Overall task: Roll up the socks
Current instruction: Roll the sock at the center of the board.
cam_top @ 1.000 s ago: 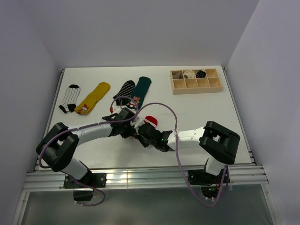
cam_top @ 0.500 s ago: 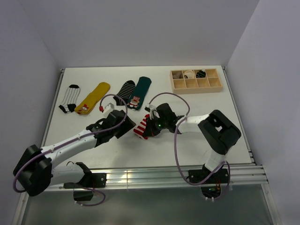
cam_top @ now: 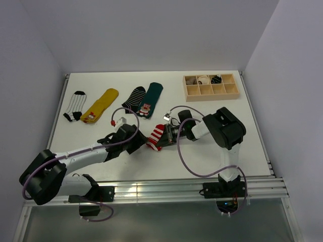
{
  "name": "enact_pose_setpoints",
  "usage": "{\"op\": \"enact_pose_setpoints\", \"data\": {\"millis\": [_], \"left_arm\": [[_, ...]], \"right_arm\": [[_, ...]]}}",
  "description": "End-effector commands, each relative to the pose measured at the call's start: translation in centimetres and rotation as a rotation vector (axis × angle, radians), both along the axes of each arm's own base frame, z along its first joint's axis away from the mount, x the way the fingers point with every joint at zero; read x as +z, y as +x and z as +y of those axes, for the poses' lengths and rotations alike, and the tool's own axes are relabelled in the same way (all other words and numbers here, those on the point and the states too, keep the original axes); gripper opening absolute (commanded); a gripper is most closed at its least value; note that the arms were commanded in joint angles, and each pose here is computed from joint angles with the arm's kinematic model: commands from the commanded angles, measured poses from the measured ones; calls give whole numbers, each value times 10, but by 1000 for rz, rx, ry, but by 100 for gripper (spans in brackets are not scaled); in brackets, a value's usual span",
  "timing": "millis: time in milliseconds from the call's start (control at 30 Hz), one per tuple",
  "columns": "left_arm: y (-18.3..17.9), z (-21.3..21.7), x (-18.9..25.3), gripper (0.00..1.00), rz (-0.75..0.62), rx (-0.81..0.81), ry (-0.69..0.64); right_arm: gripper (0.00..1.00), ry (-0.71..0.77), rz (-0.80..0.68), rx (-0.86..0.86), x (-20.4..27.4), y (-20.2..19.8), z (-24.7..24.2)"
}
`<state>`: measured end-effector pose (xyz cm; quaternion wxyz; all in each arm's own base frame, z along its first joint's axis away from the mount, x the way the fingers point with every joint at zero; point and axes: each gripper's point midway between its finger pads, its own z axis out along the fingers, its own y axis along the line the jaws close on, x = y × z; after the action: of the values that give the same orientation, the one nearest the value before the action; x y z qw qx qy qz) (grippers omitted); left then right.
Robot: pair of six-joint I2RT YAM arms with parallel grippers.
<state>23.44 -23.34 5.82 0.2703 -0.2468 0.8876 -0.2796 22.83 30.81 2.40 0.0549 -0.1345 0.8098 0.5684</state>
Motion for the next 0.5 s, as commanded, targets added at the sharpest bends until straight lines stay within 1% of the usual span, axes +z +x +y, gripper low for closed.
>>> {"op": "enact_pose_setpoints", "data": {"millis": [0,333,433,467], "left_arm": [[7,-19,8,70,-27,-24,-77],[16,-26,-19,65,28,-13,-42],[16,-23,-29,62,46,12,-26],[15,-22,-32,59,51,18,-23]], "right_arm": [[0,-11,115,-27,-15,-7,-9],[0,-59,158,-48,-31,-5,-14],[0,-75,163,-55,-35,-4,-15],[0,-95,169,-63,-39,-3,-17]]}}
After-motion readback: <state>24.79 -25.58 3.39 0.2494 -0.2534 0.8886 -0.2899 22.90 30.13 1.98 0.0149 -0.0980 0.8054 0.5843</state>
